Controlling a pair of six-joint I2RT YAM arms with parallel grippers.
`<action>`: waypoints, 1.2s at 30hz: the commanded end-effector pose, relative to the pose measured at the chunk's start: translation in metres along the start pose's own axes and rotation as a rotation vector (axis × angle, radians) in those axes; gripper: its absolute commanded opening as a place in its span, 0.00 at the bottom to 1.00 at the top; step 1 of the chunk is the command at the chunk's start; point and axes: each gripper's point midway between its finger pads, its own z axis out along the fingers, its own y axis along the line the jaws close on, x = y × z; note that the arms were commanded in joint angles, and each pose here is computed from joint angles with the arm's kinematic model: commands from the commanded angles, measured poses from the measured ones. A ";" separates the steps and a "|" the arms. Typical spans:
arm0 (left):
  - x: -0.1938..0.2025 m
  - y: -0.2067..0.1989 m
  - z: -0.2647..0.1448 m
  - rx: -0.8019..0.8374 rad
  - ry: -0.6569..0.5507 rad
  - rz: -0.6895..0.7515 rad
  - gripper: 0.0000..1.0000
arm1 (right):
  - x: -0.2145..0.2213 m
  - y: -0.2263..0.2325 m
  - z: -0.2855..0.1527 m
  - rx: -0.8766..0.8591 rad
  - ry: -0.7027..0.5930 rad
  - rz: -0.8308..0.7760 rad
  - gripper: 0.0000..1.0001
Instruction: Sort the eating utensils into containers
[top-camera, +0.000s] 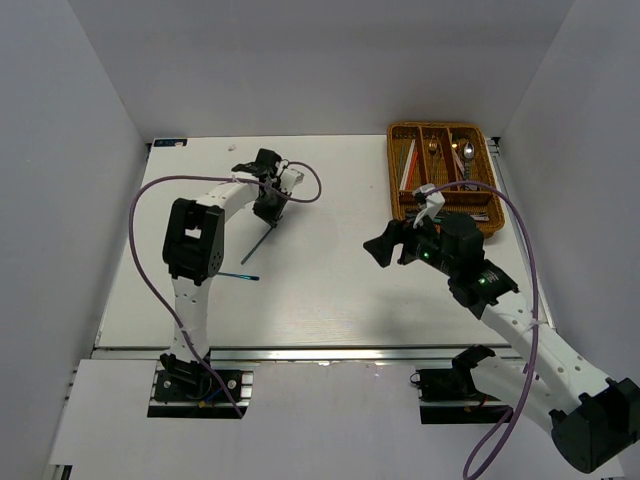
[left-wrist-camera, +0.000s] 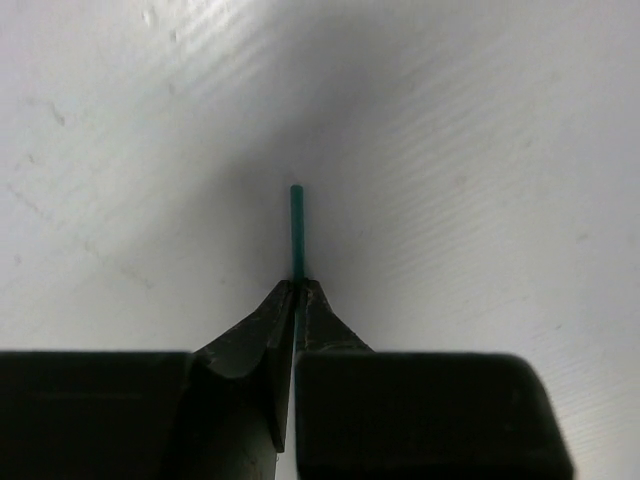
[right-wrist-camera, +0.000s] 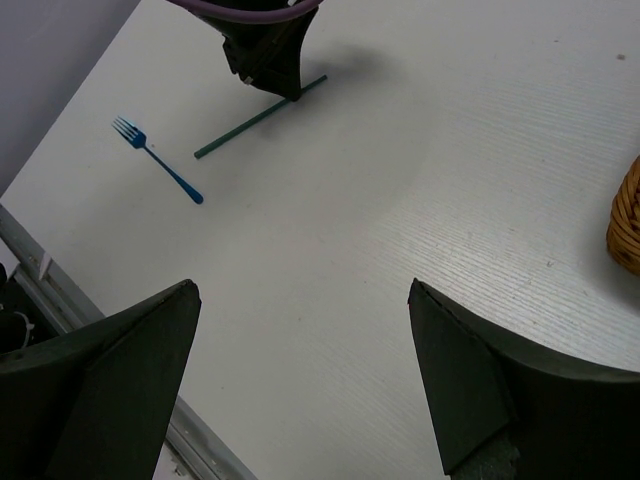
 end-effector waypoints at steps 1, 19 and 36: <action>0.002 -0.025 0.041 0.097 0.021 -0.067 0.00 | -0.002 -0.009 0.004 0.041 -0.029 0.034 0.89; -0.084 -0.072 -0.048 0.219 -0.383 -0.344 0.00 | 0.038 -0.020 0.043 -0.053 0.029 0.188 0.89; -0.113 -0.102 -0.128 0.389 -0.676 -0.522 0.00 | 0.058 0.038 0.102 -0.340 0.067 0.181 0.89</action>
